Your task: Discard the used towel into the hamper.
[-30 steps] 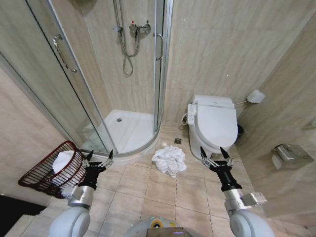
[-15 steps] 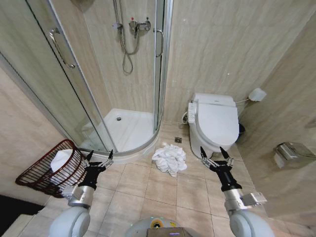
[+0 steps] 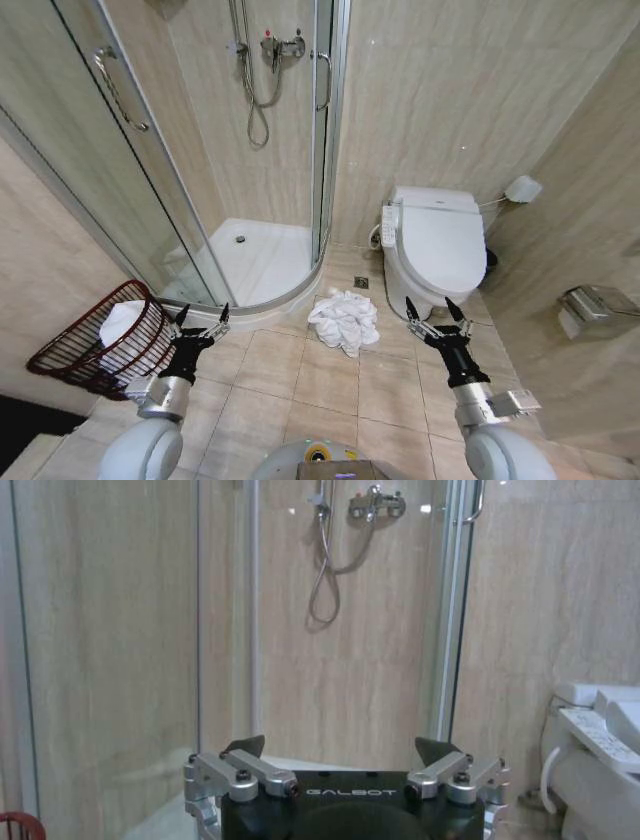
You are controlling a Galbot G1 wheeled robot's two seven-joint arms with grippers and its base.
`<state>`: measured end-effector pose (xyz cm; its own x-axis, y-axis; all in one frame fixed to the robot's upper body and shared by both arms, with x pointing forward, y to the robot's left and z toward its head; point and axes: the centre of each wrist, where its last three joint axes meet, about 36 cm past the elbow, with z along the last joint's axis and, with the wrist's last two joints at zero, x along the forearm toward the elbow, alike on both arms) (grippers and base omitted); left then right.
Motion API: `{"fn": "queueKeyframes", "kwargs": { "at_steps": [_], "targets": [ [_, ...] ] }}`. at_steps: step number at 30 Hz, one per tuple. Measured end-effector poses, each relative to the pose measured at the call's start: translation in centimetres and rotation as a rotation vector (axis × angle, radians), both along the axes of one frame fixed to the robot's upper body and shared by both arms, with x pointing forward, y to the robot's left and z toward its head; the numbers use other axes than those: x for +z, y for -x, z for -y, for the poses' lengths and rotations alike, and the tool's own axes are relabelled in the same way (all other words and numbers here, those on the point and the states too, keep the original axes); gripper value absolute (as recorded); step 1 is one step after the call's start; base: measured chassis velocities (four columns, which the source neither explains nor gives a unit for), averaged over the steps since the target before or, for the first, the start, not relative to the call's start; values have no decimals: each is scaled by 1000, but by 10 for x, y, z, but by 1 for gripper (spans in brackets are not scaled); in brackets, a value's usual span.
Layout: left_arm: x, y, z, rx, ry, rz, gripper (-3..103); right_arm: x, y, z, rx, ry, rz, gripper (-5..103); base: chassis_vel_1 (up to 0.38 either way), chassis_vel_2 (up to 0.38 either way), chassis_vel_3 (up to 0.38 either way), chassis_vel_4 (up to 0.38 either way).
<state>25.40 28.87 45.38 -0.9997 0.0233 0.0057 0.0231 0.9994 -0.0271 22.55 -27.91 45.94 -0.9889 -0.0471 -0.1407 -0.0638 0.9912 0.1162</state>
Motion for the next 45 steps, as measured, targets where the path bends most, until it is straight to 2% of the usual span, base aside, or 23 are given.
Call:
{"fn": "queueKeyframes", "kwargs": {
  "at_steps": [31, 45],
  "targets": [
    [0, 0, 0, 0, 0, 0, 98, -5, -1, 1, -4, 2, -7, 100, -26, 25, 28, -20],
    [0, 0, 0, 0, 0, 0, 98, -110, -16, 31, -102, 71, -187, 100, 0, 0, 0, 0]
  ]
}}
